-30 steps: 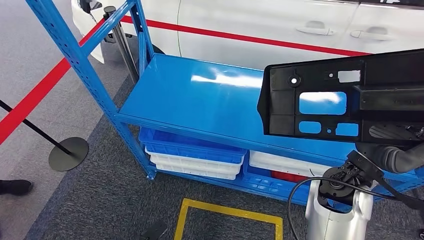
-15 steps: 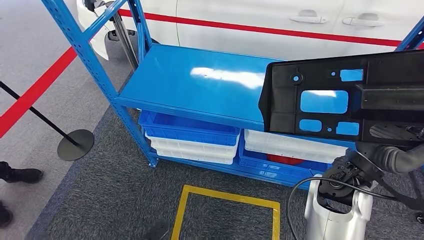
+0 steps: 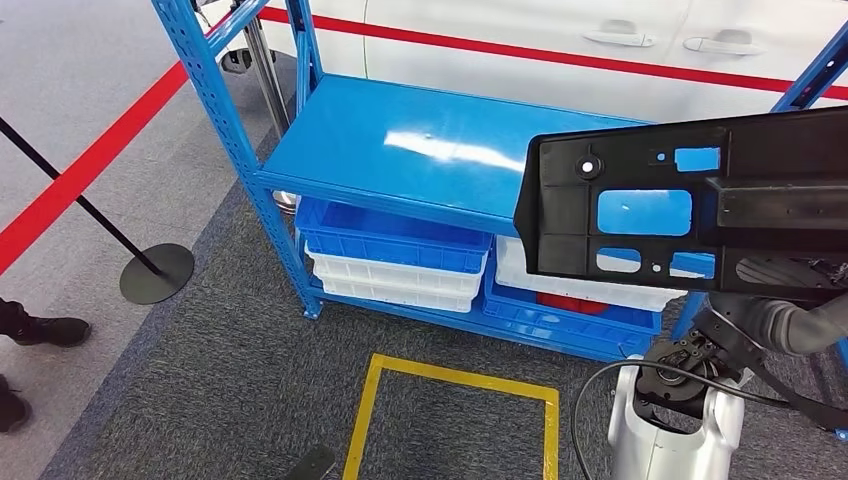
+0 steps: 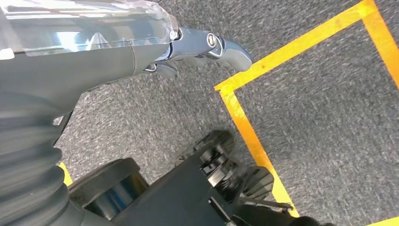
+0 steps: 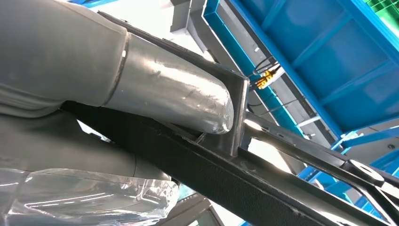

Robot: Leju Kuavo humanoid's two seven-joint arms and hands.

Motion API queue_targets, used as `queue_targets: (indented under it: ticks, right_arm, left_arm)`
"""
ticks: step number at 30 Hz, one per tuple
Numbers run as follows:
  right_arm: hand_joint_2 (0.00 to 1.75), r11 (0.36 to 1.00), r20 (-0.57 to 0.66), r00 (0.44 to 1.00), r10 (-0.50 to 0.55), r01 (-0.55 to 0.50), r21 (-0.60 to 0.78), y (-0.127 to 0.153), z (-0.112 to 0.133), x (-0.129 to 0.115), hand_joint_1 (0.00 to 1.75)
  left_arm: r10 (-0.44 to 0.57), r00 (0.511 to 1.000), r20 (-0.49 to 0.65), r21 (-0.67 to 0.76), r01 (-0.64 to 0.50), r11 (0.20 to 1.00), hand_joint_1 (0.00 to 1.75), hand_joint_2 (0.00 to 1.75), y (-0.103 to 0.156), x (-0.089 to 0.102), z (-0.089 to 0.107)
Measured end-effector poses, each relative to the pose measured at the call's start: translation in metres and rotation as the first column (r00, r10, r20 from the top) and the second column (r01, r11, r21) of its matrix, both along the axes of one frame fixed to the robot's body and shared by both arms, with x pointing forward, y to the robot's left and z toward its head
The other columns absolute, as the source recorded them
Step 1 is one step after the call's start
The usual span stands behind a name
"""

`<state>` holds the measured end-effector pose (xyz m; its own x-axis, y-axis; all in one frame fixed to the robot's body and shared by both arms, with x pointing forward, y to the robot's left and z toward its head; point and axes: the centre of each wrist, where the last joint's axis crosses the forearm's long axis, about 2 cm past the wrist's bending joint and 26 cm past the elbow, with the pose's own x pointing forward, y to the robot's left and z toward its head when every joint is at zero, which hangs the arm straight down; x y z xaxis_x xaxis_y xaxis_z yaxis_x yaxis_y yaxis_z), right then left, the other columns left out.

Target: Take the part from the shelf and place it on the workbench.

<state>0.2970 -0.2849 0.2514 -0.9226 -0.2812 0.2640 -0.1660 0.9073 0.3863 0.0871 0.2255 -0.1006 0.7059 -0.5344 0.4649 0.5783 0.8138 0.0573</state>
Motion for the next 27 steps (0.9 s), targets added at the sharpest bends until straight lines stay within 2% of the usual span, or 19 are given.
queue_targets:
  ticks: [27]
  right_arm:
    - [0.00, 0.998, -0.013, 0.999, -0.038, 0.038, 0.042, -0.0039, -0.0018, -0.0049, 1.75]
  left_arm:
    - [-0.003, 1.000, 0.016, -0.006, 0.003, 1.000, 0.00, 1.75, 0.0006, -0.0054, -0.0011]
